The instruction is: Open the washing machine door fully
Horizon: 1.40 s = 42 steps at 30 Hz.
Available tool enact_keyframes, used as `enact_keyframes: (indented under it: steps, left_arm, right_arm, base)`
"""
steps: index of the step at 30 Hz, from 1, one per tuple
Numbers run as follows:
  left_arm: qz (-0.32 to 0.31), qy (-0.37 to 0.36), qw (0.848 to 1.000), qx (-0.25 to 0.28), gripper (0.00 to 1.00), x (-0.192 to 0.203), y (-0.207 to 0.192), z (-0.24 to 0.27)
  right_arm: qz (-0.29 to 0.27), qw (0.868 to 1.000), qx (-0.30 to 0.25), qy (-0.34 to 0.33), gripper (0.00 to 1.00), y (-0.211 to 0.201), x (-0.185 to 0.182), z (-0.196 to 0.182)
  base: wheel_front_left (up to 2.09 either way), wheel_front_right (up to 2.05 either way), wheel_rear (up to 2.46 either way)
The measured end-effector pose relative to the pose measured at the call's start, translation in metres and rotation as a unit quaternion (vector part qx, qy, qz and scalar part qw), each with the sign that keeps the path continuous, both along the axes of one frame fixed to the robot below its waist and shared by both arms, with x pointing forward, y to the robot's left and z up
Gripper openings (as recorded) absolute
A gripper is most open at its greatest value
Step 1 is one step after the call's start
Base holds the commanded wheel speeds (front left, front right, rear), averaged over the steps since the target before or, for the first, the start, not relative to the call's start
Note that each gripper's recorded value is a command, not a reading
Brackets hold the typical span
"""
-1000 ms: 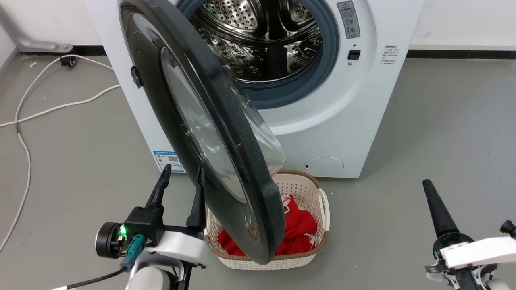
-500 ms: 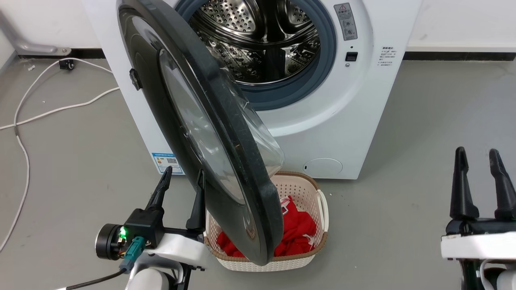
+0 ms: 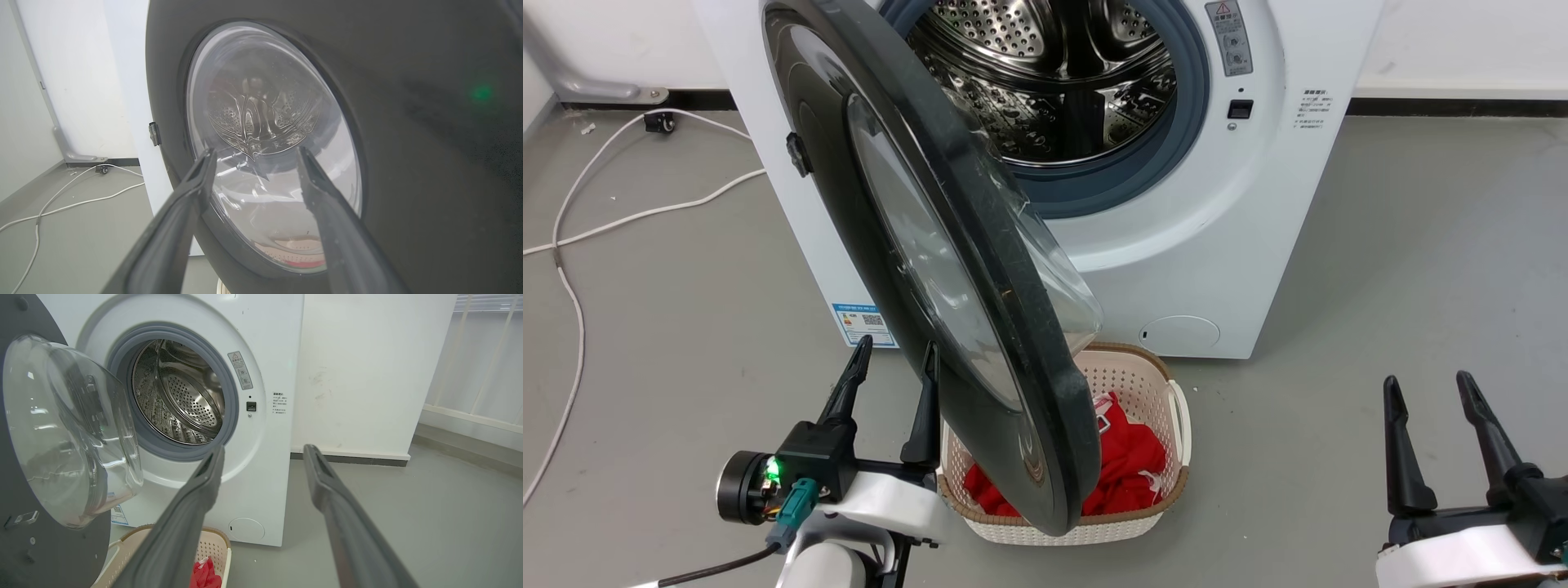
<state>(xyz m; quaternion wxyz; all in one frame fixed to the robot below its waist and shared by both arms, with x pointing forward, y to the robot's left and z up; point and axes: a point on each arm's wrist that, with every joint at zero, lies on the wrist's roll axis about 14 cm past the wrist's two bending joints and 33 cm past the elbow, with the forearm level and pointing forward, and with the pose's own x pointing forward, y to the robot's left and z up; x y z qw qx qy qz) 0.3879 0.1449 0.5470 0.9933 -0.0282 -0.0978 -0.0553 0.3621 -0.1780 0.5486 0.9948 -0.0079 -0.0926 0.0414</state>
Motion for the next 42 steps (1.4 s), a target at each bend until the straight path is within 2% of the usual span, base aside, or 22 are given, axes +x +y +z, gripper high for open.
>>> enact_keyframes:
  steps: [6, 16, 17, 18, 19, 27, 31, 37, 42]
  left_arm:
    - [0.0, 0.0, 1.0, 0.003, 1.0, 0.001, 0.0, 0.0]
    - [0.001, -0.001, 1.0, 0.005, 1.0, 0.001, 0.001, 0.0]
    - [0.0, -0.001, 1.0, 0.005, 0.47, 0.001, 0.0, 0.0]
    - [0.0, -0.001, 1.0, 0.005, 0.11, 0.001, 0.0, 0.0]
    - [0.0, -0.001, 1.0, 0.005, 0.0, 0.001, 0.0, 0.0]
    - [-0.003, -0.006, 1.0, 0.007, 0.0, 0.002, -0.001, 0.003]
    - [-0.002, -0.033, 0.999, 0.005, 0.0, 0.004, 0.0, 0.021]
    - [-0.002, -0.1, 0.995, -0.004, 0.0, 0.004, -0.001, 0.065]
    - [-0.005, -0.188, 0.982, -0.01, 0.0, -0.004, -0.004, 0.122]
  right_arm:
    - [0.002, 1.0, 0.007, 0.011, 1.0, 0.001, 0.002, -0.011]
    - [0.001, 1.0, 0.007, -0.001, 1.0, 0.0, 0.004, -0.006]
    - [0.0, 1.0, 0.007, -0.001, 1.0, 0.0, 0.004, -0.006]
    - [0.0, 1.0, 0.007, -0.001, 1.0, 0.0, 0.004, -0.006]
    - [0.0, 1.0, 0.007, -0.001, 1.0, 0.0, 0.004, -0.006]
    - [0.0, 1.0, 0.009, 0.002, 1.0, 0.0, 0.004, -0.009]
    - [0.0, 1.0, 0.009, 0.005, 1.0, 0.0, 0.005, -0.01]
    - [0.0, 1.0, 0.013, 0.004, 1.0, 0.0, 0.007, -0.01]
    - [-0.001, 1.0, 0.013, 0.004, 1.0, -0.001, 0.008, -0.011]
  base:
    - [0.0, 0.0, 0.0]
    - [0.0, 0.0, 0.0]
    - [0.0, 0.0, 0.0]
    - [0.0, 0.0, 0.0]
    - [0.0, 0.0, 0.0]
    - [0.0, 0.0, 0.0]
    - [0.0, 0.0, 0.0]
    - [0.0, 0.0, 0.0]
    - [0.0, 0.0, 0.0]
